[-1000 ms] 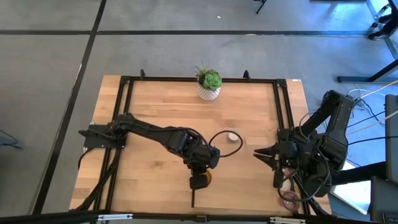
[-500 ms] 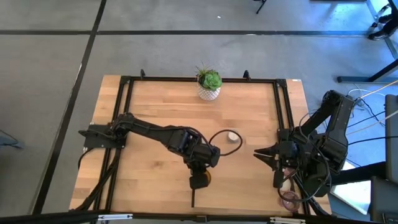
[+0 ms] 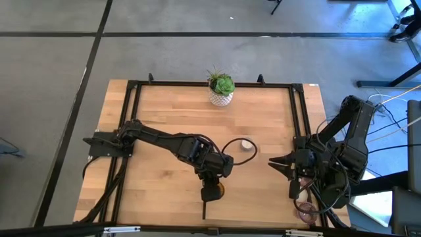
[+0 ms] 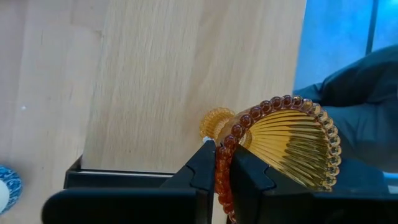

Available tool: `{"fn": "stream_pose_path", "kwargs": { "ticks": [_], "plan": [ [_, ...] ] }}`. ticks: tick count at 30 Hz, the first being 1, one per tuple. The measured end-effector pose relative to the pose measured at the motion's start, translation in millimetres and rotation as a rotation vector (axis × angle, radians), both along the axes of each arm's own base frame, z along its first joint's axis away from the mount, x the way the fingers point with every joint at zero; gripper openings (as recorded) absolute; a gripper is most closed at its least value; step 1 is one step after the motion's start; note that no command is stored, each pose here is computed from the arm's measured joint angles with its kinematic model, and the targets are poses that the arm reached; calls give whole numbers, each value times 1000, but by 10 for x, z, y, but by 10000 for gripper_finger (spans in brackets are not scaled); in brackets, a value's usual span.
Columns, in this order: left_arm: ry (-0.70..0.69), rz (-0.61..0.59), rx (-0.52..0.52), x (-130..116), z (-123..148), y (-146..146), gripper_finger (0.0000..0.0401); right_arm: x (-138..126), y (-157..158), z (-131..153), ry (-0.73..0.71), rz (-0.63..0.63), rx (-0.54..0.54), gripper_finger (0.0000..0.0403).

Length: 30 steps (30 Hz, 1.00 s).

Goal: Pick & Place candle stick holders
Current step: Put the yellow glass candle holder on the shelf

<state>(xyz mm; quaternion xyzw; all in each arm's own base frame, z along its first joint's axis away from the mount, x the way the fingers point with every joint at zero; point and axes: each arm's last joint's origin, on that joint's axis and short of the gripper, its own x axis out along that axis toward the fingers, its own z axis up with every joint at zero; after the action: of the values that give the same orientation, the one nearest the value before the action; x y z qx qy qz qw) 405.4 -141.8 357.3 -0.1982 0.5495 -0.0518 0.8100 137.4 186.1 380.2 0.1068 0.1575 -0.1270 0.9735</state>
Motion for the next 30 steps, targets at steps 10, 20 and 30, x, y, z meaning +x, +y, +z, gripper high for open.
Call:
{"fn": "stream_pose_path", "kwargs": {
  "ticks": [10, 20, 30],
  "plan": [
    [1, 9, 1, 0, 0, 1, 28, 0, -1, -1, 1, 0, -1, 66],
    [0, 4, 4, -1, 0, 2, 29, -4, -8, -7, 6, -3, -5, 66],
    [3, -3, -7, -2, 1, -2, 29, -9, -17, -16, 10, -10, 3, 66]
  ]
}}
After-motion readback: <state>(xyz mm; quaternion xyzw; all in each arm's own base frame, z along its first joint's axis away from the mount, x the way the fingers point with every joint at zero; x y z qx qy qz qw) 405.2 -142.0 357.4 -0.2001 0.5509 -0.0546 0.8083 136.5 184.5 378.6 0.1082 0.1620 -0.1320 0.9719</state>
